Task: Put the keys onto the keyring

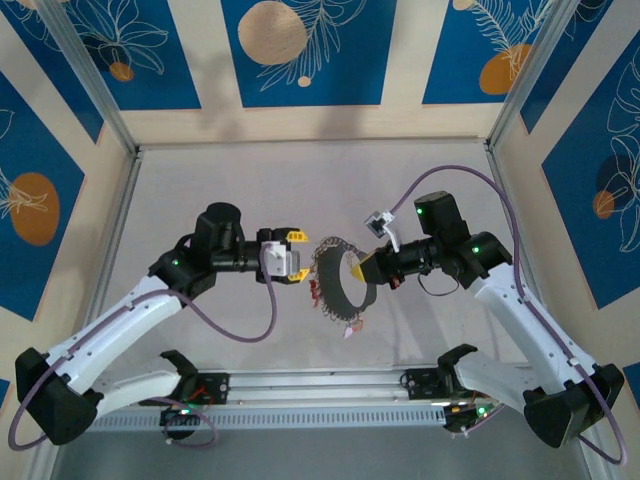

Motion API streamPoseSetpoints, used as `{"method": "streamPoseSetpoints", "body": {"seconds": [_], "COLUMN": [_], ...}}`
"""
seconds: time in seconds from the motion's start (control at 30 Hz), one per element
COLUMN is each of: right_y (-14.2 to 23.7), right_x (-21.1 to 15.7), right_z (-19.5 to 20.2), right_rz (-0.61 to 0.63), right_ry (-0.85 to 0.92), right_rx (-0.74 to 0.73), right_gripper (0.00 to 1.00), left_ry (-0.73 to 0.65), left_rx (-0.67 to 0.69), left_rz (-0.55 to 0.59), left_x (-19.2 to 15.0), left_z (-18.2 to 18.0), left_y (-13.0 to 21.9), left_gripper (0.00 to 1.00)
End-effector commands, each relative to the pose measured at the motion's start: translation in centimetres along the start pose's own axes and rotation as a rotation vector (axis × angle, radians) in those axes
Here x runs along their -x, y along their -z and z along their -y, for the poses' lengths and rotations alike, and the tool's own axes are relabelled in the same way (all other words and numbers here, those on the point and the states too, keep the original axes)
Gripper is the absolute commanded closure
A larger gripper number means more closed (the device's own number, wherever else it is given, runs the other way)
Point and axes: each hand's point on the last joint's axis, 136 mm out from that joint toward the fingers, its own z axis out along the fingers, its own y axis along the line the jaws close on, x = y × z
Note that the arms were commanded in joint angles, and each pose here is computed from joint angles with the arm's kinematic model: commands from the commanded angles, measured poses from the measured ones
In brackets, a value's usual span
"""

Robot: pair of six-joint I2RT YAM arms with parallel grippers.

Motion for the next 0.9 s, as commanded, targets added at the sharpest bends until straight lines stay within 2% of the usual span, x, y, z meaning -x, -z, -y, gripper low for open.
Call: {"method": "streamPoseSetpoints", "body": {"seconds": [0.0, 0.23, 0.27, 0.43, 0.53, 0.57, 0.87], "right_y": [0.2, 0.1, 0.1, 0.0, -0.1, -0.1, -0.5], "right_x": [-0.4, -0.1, 0.0, 0.4, 0.3, 0.3, -0.2], "right_z": [-1.6, -1.5, -1.4, -1.2, -1.1, -1.1, -1.0], "right_rz": [-0.009, -0.010, -0.007, 0.015, 0.022, 0.020, -0.013], "right_ry": [0.002, -0.050, -0.064, -0.116, -0.119, -0.117, -0.133], "right_rx": [0.072, 0.074, 0.066, 0.056, 0.054, 0.056, 0.041], "right_gripper": [1.00, 1.00, 1.00, 1.00, 1.00, 1.00, 1.00], "left_ry": [-0.110, -0.227, -0.231, -0.138, -0.049, -0.038, -0.007], "left_rx": [0.001, 0.044, 0.039, 0.065, 0.150, 0.162, 0.204], "left_rz": [0.028, 0.055, 0.062, 0.087, 0.137, 0.148, 0.110], "left_x": [1.2, 2.4, 2.5, 2.7, 3.2, 3.4, 3.0], "left_z": [0.1, -0.5, -0.4, -1.1, -2.6, -2.8, -4.6], "left_y": [1.0, 1.3, 1.3, 0.1, -0.1, -0.1, -0.7], "left_gripper": [0.50, 0.75, 0.76, 0.67, 0.51, 0.49, 0.47]}}
